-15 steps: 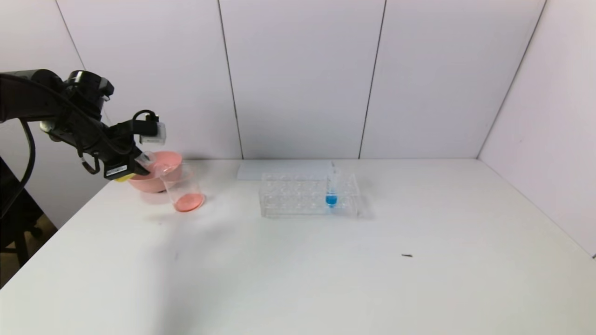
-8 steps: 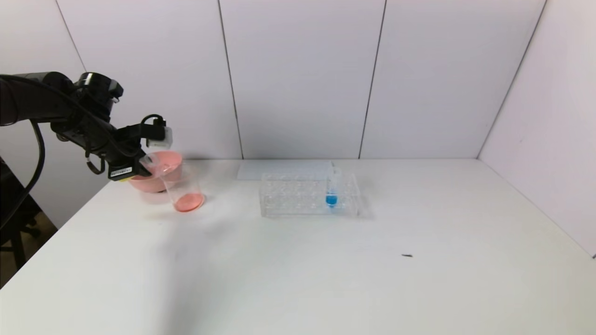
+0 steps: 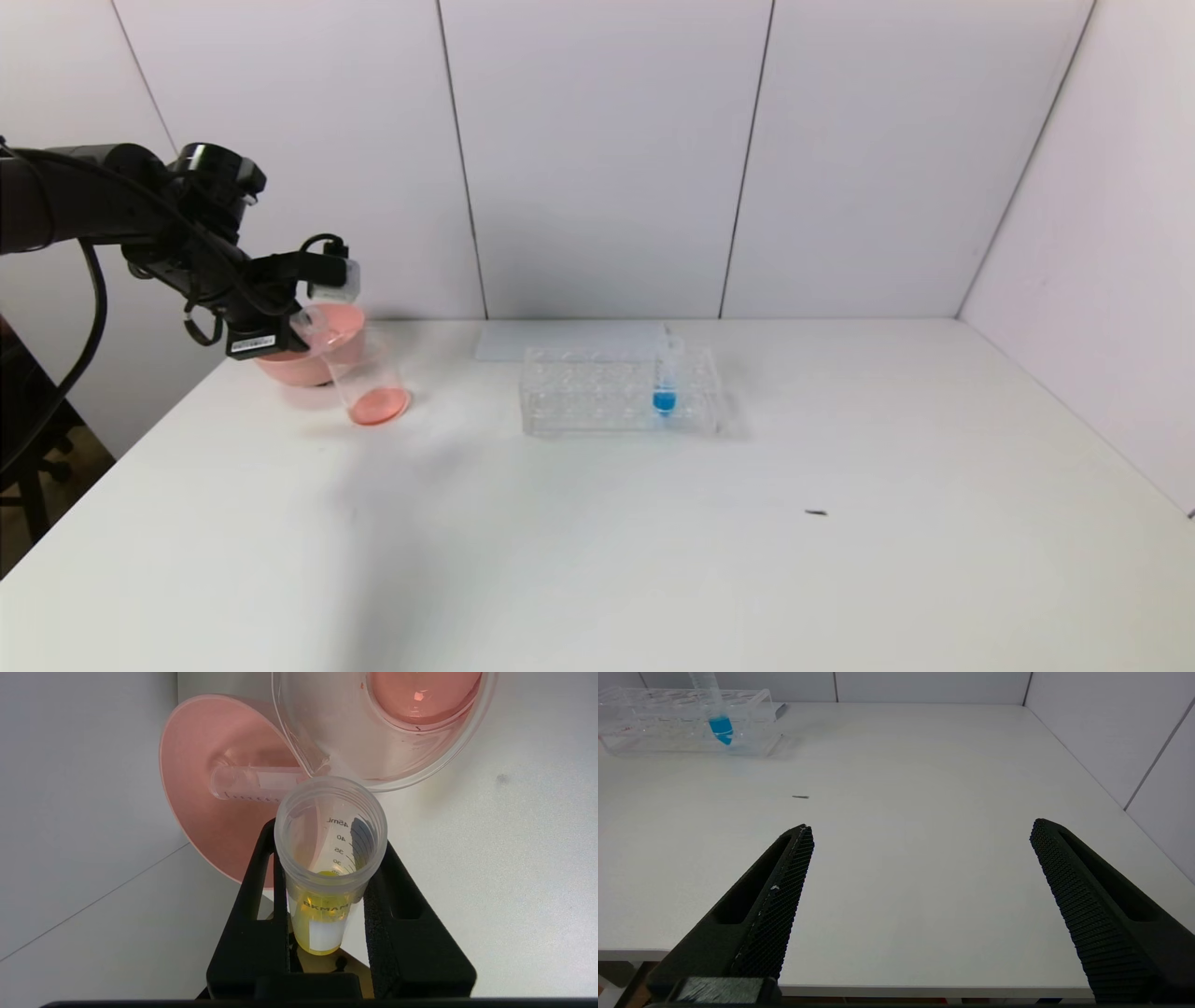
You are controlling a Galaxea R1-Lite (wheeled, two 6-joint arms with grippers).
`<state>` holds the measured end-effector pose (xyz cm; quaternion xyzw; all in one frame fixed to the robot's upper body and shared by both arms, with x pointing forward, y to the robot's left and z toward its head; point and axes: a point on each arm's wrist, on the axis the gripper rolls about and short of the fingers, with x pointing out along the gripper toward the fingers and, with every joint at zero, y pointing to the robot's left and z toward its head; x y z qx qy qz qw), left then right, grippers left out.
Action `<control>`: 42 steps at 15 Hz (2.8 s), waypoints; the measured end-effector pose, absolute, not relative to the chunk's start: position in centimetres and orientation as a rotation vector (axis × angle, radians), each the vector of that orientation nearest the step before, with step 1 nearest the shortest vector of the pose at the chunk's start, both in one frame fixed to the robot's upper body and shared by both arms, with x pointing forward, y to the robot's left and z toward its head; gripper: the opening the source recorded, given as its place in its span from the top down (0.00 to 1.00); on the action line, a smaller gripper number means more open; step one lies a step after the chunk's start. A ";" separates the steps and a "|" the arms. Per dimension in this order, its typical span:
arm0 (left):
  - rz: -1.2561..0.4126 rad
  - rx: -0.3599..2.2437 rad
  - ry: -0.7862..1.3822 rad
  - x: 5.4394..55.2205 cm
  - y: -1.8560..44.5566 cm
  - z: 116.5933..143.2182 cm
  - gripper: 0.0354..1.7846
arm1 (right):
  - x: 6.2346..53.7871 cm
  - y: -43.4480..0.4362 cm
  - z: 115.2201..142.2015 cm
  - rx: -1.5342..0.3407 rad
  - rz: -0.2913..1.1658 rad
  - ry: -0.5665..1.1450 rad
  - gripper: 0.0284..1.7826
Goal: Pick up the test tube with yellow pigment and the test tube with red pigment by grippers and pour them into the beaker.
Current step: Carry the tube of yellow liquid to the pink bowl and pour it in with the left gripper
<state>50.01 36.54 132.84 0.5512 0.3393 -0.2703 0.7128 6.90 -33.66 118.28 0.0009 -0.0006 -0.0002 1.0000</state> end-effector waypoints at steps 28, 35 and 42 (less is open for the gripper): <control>-0.506 1.450 0.876 50.5 33.7 132.3 0.75 | 6.9 -33.7 118.3 0.002 0.000 -0.001 0.05; -0.498 1.490 0.879 50.6 33.1 132.4 0.75 | 6.9 -33.7 118.3 0.002 0.000 -0.001 0.05; -0.477 1.527 0.878 51.2 32.1 131.9 0.75 | 6.9 -33.7 118.3 0.002 0.000 -0.001 0.05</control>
